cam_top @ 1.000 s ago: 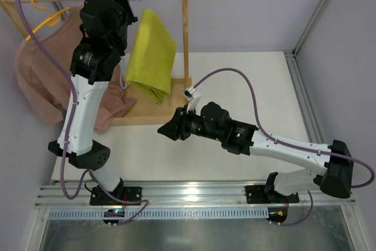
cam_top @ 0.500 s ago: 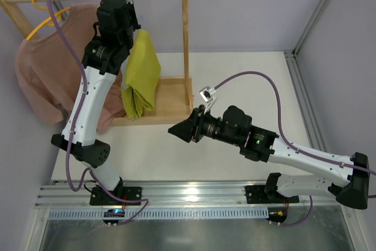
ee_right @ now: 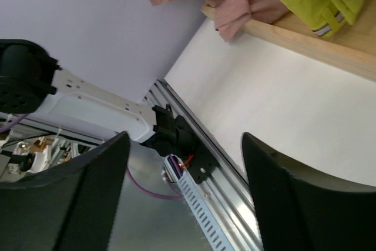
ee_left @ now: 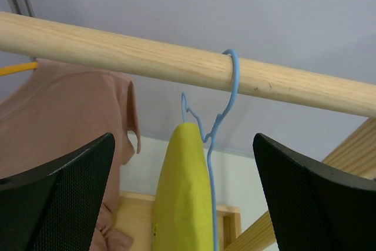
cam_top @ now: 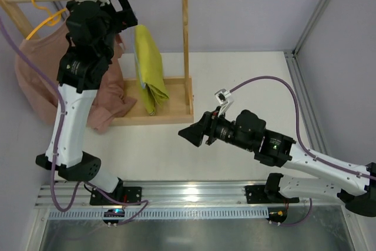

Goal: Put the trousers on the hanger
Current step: Hang the hanger with trousers onto the clothesline

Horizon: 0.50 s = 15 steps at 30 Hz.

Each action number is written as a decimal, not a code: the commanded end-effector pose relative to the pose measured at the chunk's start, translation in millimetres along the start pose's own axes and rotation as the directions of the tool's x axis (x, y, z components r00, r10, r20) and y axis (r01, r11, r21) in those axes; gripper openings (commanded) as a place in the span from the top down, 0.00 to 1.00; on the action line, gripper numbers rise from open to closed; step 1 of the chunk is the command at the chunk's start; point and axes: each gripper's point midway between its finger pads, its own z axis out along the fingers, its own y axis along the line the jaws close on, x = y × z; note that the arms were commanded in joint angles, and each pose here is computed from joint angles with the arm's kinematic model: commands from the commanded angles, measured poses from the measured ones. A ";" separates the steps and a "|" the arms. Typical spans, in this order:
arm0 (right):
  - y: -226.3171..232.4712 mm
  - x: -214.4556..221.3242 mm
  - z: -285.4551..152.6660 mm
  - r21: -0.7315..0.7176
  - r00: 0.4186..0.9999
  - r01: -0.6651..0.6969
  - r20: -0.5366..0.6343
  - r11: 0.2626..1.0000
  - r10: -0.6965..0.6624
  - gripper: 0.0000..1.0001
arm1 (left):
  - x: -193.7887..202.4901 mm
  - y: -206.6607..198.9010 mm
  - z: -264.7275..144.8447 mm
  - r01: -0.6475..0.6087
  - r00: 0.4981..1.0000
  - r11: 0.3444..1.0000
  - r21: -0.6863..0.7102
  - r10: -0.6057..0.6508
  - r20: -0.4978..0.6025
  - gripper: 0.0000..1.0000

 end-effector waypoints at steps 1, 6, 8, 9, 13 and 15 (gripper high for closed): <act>-10.7 -15.8 -25.0 0.121 0.999 0.040 0.007 0.992 -0.041 0.14 | -36.7 21.3 -52.8 0.074 0.996 0.997 0.027 -0.075 0.037 0.00; -48.4 -51.2 -87.3 0.378 0.988 0.054 0.111 0.924 -0.103 0.00 | 3.6 -9.4 -90.2 0.152 0.976 0.959 0.239 -0.108 -0.189 0.00; -44.4 -66.9 -107.7 0.392 0.981 0.048 0.153 0.919 -0.117 0.00 | 31.7 -22.0 -100.3 0.177 0.956 0.939 0.295 -0.093 -0.280 0.00; -51.2 -70.2 -119.8 0.429 0.978 0.049 0.162 0.902 -0.130 0.00 | 37.7 -27.2 -107.3 0.184 0.950 0.930 0.319 -0.085 -0.300 0.00; -58.4 -88.3 -166.7 0.466 0.956 0.008 0.256 0.885 -0.143 0.00 | 52.0 -67.1 -147.2 0.240 0.940 0.854 0.461 -0.086 -0.330 0.00; -68.3 -85.2 -179.6 0.500 0.955 0.007 0.253 0.866 -0.154 0.00 | 54.7 -80.2 -164.0 0.247 0.934 0.828 0.503 -0.065 -0.350 0.00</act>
